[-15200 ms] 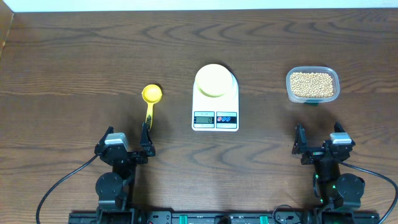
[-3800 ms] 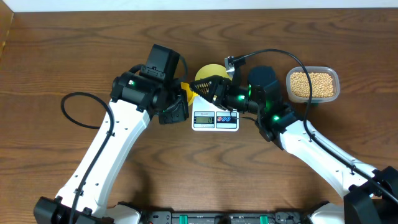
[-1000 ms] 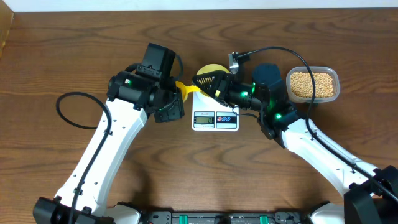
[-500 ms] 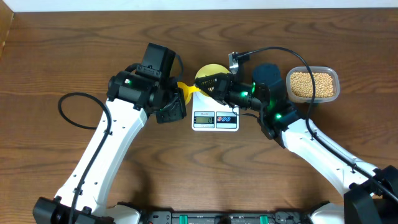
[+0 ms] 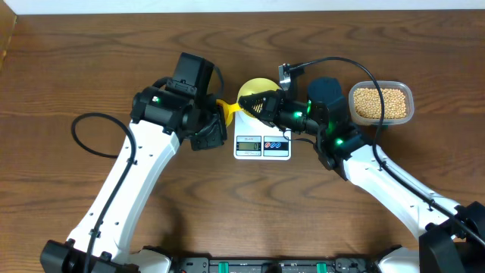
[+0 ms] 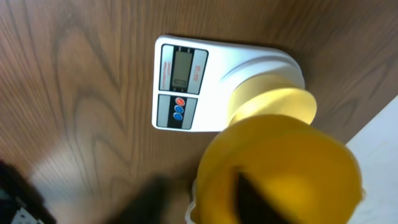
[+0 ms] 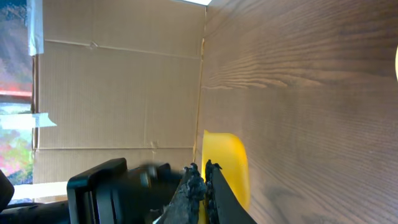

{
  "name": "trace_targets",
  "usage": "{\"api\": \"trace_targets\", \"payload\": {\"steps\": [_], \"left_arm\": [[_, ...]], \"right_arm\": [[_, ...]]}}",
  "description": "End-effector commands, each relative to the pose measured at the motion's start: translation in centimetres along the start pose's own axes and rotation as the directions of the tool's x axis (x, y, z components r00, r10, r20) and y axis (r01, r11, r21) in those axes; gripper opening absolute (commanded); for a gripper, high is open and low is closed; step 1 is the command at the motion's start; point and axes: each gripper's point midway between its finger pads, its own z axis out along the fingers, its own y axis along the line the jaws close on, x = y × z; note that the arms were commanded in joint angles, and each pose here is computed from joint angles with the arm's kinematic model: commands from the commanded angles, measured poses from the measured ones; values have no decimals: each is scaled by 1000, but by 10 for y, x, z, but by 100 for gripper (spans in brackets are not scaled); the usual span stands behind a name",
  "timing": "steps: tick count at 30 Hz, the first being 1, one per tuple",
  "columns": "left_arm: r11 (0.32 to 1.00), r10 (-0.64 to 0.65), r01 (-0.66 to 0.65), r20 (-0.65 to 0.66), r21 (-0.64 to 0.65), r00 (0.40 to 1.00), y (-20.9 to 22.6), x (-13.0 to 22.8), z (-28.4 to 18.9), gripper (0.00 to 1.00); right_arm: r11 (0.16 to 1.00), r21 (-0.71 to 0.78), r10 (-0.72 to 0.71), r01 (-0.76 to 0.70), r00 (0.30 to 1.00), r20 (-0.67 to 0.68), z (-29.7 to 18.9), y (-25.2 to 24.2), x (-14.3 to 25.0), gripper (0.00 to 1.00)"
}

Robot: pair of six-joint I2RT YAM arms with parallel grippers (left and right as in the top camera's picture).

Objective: Scoop item into bowl and weigh 50g on scale
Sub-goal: 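Open the left gripper and pull the scoop away with right gripper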

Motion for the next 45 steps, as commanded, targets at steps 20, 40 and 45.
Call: {"api": "trace_targets", "payload": {"steps": [20, 40, 45], "left_arm": [[889, 390, -405, 114, 214, 914, -21, -28, -70, 91], [611, 748, -792, 320, 11, 582, -18, -60, -76, 92], [464, 852, -884, 305, -65, 425, -18, -61, -71, 91]], "right_arm": [[981, 102, -178, 168, 978, 106, -27, -24, -50, 1], [732, 576, -515, 364, 849, 116, -124, 5, -77, 1], [547, 803, -582, 236, 797, 162, -188, -2, -92, 1]]}}
